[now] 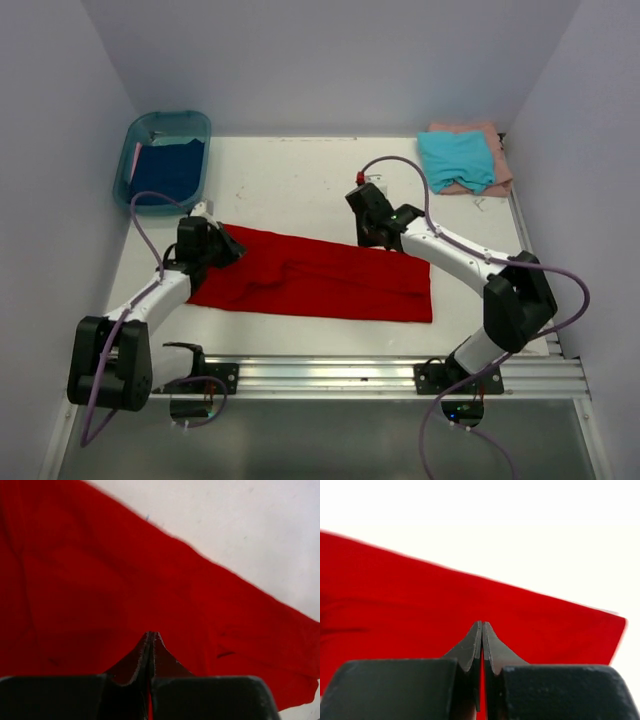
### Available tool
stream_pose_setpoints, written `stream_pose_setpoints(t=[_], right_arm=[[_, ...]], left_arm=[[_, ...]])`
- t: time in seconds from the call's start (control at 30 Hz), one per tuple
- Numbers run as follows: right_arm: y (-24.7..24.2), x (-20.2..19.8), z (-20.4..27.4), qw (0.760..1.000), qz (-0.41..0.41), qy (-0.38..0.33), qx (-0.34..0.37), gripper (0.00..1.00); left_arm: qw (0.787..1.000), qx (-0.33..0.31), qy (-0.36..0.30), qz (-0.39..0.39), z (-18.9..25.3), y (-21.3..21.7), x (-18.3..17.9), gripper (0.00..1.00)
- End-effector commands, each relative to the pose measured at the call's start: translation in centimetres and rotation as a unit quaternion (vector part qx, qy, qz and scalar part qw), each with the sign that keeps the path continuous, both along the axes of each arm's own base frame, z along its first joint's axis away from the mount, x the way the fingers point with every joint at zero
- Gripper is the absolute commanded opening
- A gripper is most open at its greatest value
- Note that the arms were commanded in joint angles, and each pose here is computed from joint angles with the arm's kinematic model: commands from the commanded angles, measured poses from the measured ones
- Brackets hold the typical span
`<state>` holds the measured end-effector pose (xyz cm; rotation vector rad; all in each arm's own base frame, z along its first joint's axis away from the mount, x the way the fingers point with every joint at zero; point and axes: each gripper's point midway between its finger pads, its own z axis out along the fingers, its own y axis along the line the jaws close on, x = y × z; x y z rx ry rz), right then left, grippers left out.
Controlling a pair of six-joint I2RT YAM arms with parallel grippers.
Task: Fold and stack the t-shirts
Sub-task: Rotate the tshirt 90 degrees
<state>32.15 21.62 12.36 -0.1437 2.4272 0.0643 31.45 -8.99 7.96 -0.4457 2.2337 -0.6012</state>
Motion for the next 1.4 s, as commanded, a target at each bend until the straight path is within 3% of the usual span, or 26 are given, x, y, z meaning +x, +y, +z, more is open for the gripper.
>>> stream_pose_setpoints(t=[0.0,0.33,0.7,0.9,1.1,1.23,1.37], right_arm=[[-0.4,0.2,-2.1,1.000,-0.013,0.004,-0.016,0.00],[-0.2,-0.9,-5.9,0.999,0.000,0.040,-0.013,0.00],[-0.1,-3.3,-10.9,0.995,0.009,0.101,-0.008,0.00],[-0.5,-4.7,-12.4,0.992,0.013,0.123,-0.005,0.00],[-1.5,-7.4,-13.1,0.989,0.025,0.147,-0.009,0.00],[-1.9,-9.1,-12.3,0.988,0.035,0.150,-0.008,0.00],[-1.4,-10.8,-11.6,0.986,0.053,0.158,-0.002,0.00]], left_arm=[[0.998,-0.020,0.053,-0.004,-3.5,-0.5,-2.4,0.00],[0.997,-0.026,0.065,-0.009,-3.9,-1.2,-4.2,0.00],[0.992,-0.013,0.128,0.002,-7.3,-0.8,-6.2,0.00],[0.991,0.003,0.134,0.023,-8.7,-0.1,-5.3,0.00],[0.989,0.017,0.141,0.046,-9.2,0.2,-1.6,0.00],[0.992,0.014,0.118,0.044,-7.3,-0.6,3.7,0.00],[0.992,0.000,0.126,0.019,-8.3,-2.1,7.6,0.00]])
